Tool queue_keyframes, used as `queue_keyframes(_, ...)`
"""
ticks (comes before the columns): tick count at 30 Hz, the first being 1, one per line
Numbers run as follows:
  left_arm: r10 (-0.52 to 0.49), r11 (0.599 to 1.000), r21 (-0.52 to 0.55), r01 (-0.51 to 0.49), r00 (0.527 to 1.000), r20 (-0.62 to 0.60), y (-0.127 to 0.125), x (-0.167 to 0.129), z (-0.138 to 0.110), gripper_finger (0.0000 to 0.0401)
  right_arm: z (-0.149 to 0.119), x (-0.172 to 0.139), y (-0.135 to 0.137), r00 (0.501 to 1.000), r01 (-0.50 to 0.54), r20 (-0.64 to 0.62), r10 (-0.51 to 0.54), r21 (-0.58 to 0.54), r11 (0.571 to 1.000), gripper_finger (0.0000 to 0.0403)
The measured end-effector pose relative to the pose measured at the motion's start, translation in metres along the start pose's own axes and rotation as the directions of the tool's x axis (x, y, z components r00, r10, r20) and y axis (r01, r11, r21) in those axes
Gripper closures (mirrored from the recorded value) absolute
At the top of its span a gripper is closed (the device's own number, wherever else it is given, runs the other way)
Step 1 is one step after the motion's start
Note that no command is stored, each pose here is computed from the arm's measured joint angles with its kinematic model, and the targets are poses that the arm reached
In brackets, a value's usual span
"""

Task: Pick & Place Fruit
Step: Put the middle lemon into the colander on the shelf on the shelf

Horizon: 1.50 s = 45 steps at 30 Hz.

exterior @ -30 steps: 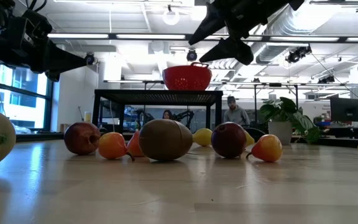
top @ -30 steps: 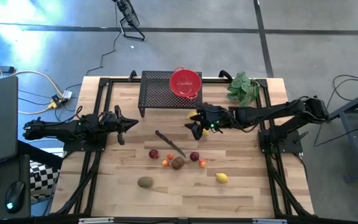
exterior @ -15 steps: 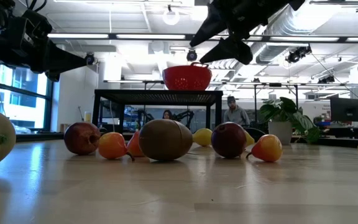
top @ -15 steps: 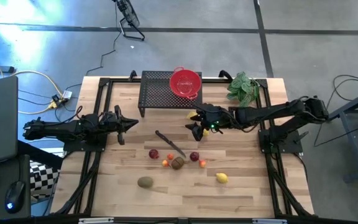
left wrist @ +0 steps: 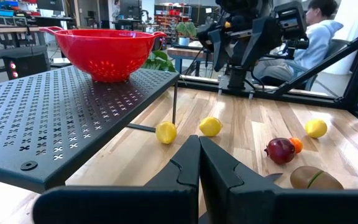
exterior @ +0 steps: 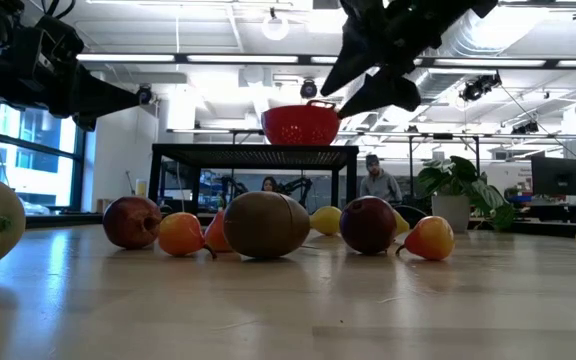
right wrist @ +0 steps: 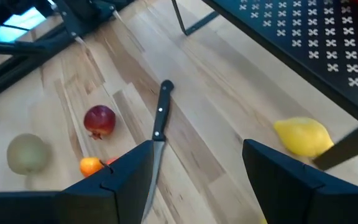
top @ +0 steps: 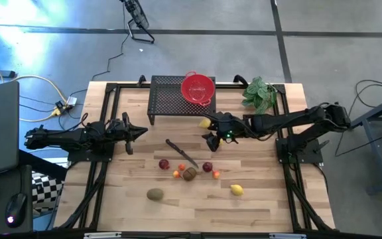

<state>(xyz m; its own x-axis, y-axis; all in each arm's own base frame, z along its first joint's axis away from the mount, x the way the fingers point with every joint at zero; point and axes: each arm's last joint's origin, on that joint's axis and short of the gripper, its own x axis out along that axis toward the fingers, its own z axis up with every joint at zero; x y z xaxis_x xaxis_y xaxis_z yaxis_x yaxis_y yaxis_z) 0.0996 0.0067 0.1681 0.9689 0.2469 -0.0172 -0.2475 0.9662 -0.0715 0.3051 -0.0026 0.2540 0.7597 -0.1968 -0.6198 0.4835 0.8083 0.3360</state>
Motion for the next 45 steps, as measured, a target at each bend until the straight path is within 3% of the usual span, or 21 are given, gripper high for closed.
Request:
queue_keyframes(14,0.000,1.000,0.000,0.000,1.000,0.000,0.000,0.000,0.000,0.0401,-0.010,-0.001,-0.008,0.992,0.090,-0.102,-0.080,0.093,0.992,0.0163)
queue_keyframes(28,0.000,1.000,0.000,0.000,1.000,0.000,0.000,0.000,0.000,0.0401,-0.018,-0.003,-0.017,0.964,0.251,-0.132,-0.232,0.150,0.956,0.0163)
queue_keyframes(45,0.000,1.000,0.000,0.000,1.000,0.000,0.000,0.000,0.000,0.0401,-0.045,0.009,-0.034,0.954,0.290,-0.130,-0.270,0.168,0.942,0.0163)
